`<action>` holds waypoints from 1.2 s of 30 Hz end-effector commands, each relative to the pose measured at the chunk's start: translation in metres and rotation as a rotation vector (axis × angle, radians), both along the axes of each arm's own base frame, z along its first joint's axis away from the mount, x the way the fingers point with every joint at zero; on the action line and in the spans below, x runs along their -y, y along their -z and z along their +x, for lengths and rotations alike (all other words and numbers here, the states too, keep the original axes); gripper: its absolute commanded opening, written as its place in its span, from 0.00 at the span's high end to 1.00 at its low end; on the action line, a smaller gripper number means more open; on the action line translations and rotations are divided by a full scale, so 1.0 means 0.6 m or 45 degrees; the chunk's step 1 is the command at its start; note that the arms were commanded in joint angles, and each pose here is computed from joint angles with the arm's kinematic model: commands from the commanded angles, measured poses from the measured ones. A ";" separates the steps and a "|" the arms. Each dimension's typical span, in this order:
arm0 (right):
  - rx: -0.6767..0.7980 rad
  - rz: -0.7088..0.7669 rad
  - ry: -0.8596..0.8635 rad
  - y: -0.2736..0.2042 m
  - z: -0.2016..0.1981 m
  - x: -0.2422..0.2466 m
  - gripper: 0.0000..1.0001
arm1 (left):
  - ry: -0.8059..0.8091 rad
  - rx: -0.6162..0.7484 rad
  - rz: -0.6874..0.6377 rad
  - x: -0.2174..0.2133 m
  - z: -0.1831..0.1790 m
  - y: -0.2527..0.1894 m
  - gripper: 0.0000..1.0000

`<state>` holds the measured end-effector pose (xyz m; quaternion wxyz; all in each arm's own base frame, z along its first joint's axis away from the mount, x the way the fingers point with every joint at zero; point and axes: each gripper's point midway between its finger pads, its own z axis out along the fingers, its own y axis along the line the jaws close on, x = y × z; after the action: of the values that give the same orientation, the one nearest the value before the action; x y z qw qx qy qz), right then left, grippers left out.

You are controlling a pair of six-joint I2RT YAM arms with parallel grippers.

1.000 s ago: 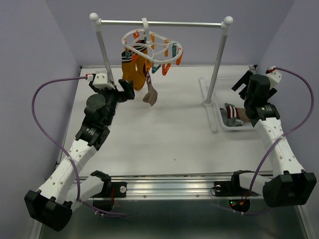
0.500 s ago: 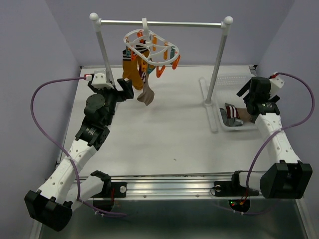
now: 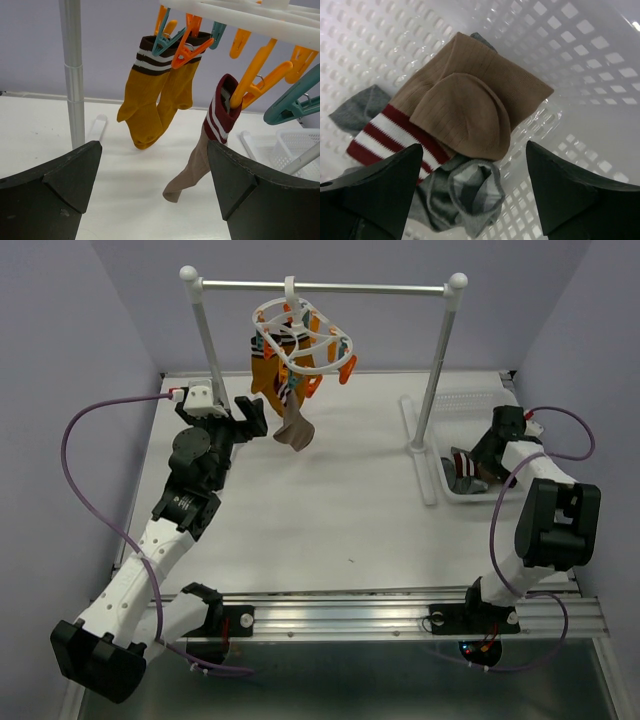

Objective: Clip the socks to the hanger
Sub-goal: Pick up the sock from the bin.

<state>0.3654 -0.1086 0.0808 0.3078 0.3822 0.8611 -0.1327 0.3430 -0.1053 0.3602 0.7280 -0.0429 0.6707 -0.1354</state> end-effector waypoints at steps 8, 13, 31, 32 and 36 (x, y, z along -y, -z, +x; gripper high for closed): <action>-0.012 0.016 -0.010 0.047 0.025 0.012 0.43 | -0.052 0.077 0.000 -0.015 0.006 -0.026 0.01; 0.045 0.016 -0.046 0.025 0.044 0.010 0.84 | -0.063 0.083 -0.006 -0.020 0.003 -0.032 0.01; 0.543 -0.257 -0.413 -0.250 0.072 -0.004 0.99 | 0.024 0.116 -0.027 -0.001 -0.004 -0.038 0.01; 0.588 -0.274 -0.445 -0.273 0.068 -0.010 0.99 | 0.044 0.124 -0.002 0.003 -0.006 -0.039 0.01; 0.756 -0.255 -0.677 -0.349 0.073 -0.061 0.99 | 0.346 0.163 0.147 0.063 -0.037 -0.022 0.01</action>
<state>0.3964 -0.0981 0.2259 0.5216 0.2254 0.8199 -0.0691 0.3429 -0.1153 0.3622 0.7324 -0.0087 0.6636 -0.1524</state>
